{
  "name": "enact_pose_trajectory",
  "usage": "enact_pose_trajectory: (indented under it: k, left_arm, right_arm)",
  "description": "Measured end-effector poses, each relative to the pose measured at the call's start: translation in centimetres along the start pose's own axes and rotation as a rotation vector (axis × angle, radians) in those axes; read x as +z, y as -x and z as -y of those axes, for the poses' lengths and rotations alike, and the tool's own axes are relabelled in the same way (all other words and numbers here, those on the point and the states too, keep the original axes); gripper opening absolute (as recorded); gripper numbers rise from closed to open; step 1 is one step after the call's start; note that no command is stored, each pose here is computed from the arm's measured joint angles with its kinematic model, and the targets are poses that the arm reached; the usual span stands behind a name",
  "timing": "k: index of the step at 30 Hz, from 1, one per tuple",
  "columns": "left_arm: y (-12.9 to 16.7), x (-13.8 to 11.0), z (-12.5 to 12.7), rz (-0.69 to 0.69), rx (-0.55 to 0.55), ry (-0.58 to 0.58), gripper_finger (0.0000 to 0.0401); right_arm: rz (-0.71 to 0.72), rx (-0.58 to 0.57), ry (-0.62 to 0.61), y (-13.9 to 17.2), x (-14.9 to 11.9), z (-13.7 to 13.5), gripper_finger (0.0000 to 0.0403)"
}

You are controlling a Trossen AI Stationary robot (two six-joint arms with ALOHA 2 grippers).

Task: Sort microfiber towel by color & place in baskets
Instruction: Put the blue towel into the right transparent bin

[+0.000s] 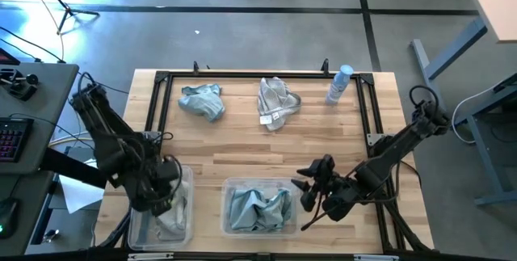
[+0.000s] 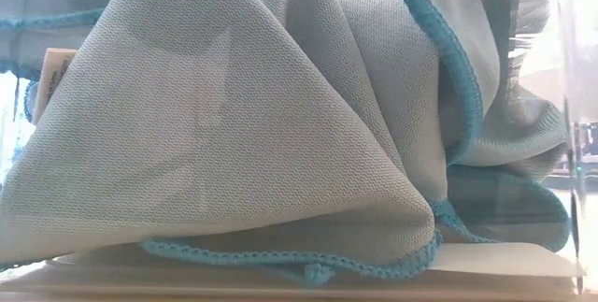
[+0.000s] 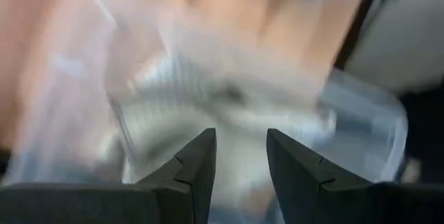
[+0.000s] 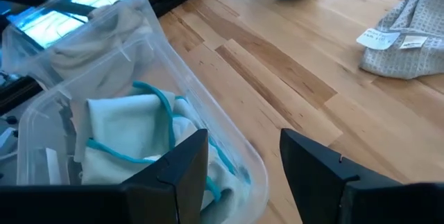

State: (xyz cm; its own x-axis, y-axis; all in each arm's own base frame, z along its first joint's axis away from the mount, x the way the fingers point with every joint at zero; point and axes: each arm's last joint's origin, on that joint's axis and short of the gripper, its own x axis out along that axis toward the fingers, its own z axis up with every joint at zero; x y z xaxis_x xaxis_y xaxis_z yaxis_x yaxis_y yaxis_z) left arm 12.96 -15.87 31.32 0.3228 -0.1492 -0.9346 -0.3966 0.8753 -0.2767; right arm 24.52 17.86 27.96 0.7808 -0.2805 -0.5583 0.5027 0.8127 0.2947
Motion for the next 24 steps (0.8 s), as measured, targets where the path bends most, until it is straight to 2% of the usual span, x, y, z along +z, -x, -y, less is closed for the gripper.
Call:
enact_pose_trajectory:
  k: [3, 6, 10, 14, 17, 20, 24]
  left_arm:
    - [0.6, 1.3, -0.8, 0.165, 0.019, 0.066, 0.0115]
    - [1.1, 3.0, -1.8, 0.267, 0.044, 0.111, 0.0115]
    - [1.2, 5.4, -3.3, 0.309, 0.108, 0.050, 0.0108]
    - [1.0, 7.8, -5.0, 0.315, 0.202, -0.057, 0.0059]
    - [0.5, 9.2, -6.5, 0.305, 0.267, -0.131, 0.0011]
    - [0.2, 10.5, -8.2, 0.314, 0.292, -0.191, 0.0010]
    - [-0.7, 12.0, -11.2, 0.326, 0.245, -0.261, 0.0002]
  right_arm:
    - [-0.005, -0.008, -0.012, -0.1, 0.5, 0.4, 0.0163]
    - [-0.041, -0.028, -0.021, -0.8, 1.2, 1.0, 0.0132]
    - [-0.104, -0.076, -0.031, -2.1, 2.1, 2.1, 0.0071]
    - [-0.129, -0.114, -0.003, -3.4, 3.3, 3.2, 0.0009]
    - [-0.133, -0.141, -0.006, -4.3, 4.3, 4.1, 0.0016]
    - [-0.159, -0.165, -0.015, -5.2, 5.2, 5.1, 0.0021]
    - [-0.160, -0.211, -0.048, -6.4, 6.6, 6.6, 0.0005]
